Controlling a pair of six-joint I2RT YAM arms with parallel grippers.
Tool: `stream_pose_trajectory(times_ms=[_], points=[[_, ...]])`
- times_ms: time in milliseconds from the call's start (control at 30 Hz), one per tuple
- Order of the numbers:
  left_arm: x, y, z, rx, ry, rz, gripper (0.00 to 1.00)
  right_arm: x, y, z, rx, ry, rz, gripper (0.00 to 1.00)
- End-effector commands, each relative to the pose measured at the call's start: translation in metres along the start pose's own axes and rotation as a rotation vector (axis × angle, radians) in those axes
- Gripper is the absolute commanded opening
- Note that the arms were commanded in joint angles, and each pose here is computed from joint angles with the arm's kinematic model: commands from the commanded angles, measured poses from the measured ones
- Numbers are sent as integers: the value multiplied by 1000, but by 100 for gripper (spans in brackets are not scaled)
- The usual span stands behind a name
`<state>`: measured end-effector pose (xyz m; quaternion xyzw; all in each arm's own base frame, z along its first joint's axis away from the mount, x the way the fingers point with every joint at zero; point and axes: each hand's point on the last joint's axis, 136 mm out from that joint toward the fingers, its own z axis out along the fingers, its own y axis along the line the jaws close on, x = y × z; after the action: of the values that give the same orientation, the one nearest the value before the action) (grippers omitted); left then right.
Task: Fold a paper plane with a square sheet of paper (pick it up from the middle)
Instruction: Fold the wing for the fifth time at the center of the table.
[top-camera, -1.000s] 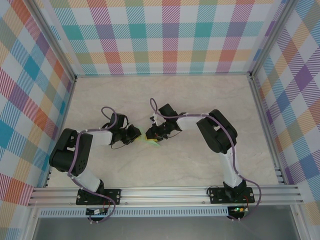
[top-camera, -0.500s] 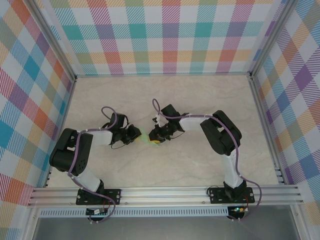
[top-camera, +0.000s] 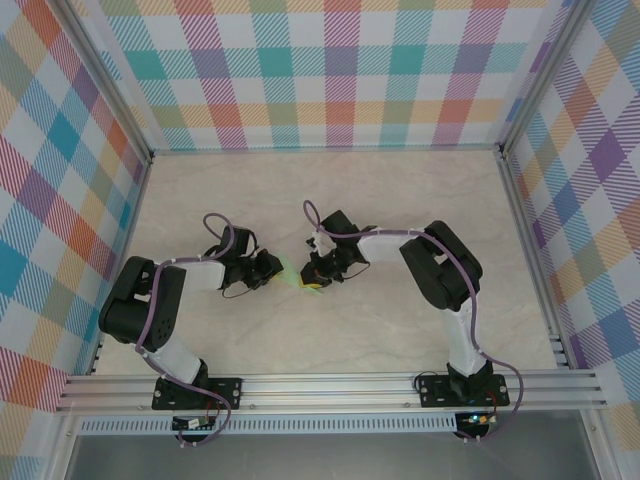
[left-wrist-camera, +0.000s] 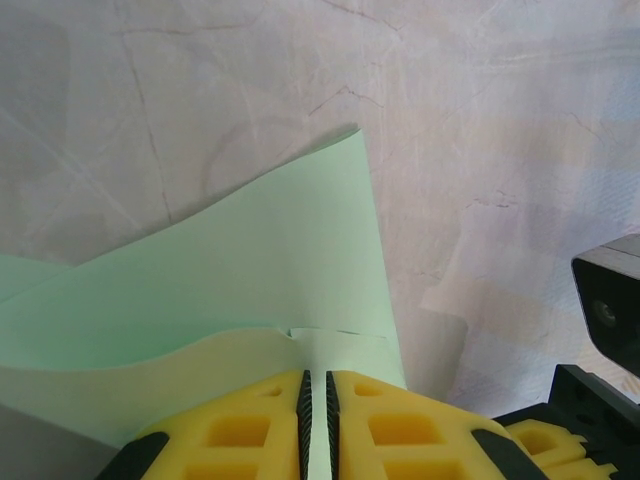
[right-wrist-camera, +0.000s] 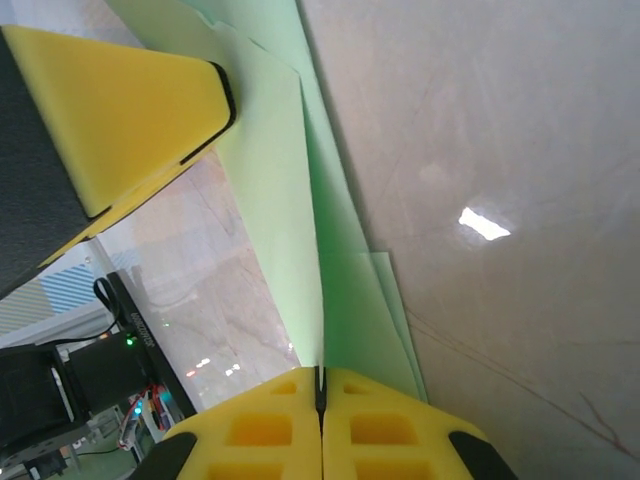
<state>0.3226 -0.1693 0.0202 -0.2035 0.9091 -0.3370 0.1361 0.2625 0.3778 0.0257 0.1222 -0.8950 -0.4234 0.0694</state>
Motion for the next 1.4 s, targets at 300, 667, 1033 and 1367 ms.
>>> stream_pose_trajectory(times_ms=[300, 667, 1033, 1367], points=[[-6, -55, -21, 179, 1, 88, 21, 11, -32, 6, 116, 45, 52, 6], [26, -53, -19, 190, 41, 123, 23, 11, -37, 8, 128, 41, 74, 5], [40, -39, -5, 147, 71, 116, 19, 13, -41, 9, 135, 36, 95, 4], [47, -25, 1, 114, 83, 101, 18, 14, -44, 12, 105, 39, 129, 3]])
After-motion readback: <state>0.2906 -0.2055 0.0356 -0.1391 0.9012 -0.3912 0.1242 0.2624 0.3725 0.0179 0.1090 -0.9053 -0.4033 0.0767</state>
